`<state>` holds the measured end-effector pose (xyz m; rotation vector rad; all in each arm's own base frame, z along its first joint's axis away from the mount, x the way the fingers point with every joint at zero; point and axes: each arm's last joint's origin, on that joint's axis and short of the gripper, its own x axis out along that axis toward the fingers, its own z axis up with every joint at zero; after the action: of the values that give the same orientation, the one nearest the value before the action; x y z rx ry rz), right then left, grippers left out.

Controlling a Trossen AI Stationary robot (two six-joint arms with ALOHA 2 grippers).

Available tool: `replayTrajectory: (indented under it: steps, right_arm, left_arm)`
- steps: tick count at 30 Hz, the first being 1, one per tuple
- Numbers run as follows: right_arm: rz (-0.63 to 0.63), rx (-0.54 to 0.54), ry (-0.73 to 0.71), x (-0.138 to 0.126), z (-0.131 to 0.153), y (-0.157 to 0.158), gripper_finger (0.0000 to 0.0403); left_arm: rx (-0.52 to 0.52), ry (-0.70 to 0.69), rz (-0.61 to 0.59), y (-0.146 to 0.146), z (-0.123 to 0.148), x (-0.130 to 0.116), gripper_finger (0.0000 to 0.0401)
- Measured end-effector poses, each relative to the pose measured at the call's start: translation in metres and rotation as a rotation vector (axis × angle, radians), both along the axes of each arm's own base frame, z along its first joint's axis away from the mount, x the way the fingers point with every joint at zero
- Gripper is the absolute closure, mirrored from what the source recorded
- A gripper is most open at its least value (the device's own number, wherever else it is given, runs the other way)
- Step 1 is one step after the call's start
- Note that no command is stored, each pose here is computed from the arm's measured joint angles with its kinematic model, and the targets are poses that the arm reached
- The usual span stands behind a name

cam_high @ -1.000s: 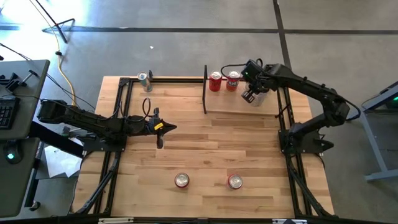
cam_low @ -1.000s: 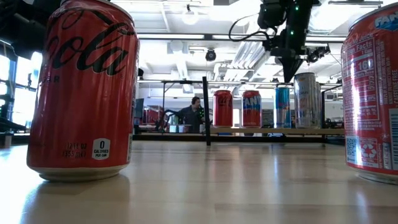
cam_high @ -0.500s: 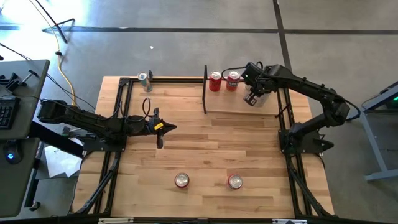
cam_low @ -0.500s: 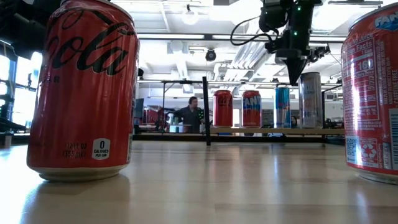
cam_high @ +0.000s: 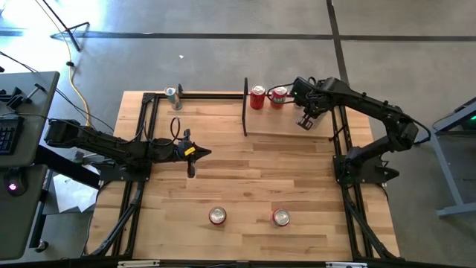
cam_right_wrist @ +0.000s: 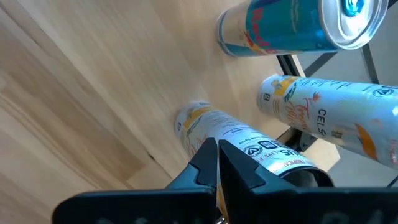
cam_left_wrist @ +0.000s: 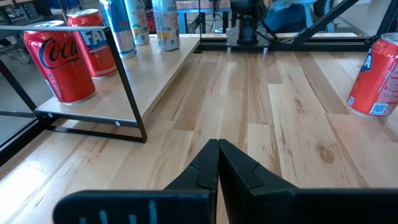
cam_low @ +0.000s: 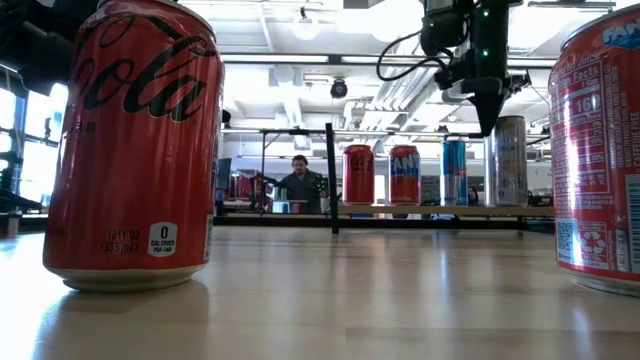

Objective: Place canned beverage on shelf
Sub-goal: Put the white-yellow soda can on the shelf aligned with the other white-yellow soda can

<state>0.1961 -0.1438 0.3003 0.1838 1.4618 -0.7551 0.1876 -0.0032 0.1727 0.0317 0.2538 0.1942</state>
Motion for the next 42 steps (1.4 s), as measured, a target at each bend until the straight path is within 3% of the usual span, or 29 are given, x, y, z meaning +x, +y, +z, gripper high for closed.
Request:
replayTrajectory:
  steps: [12,42]
  right_arm:
    - [0.017,-0.037,0.115,-0.0061,0.0003,0.0021,0.0403]
    - [0.013,-0.024,0.113,-0.0063,0.0001,0.0031,0.0403]
  left_arm:
    - [-0.009,0.006,-0.001,-0.0001,-0.0008,-0.0002,0.0401]
    - [-0.039,0.014,0.007,-0.0001,-0.0021,-0.0005,0.0401]
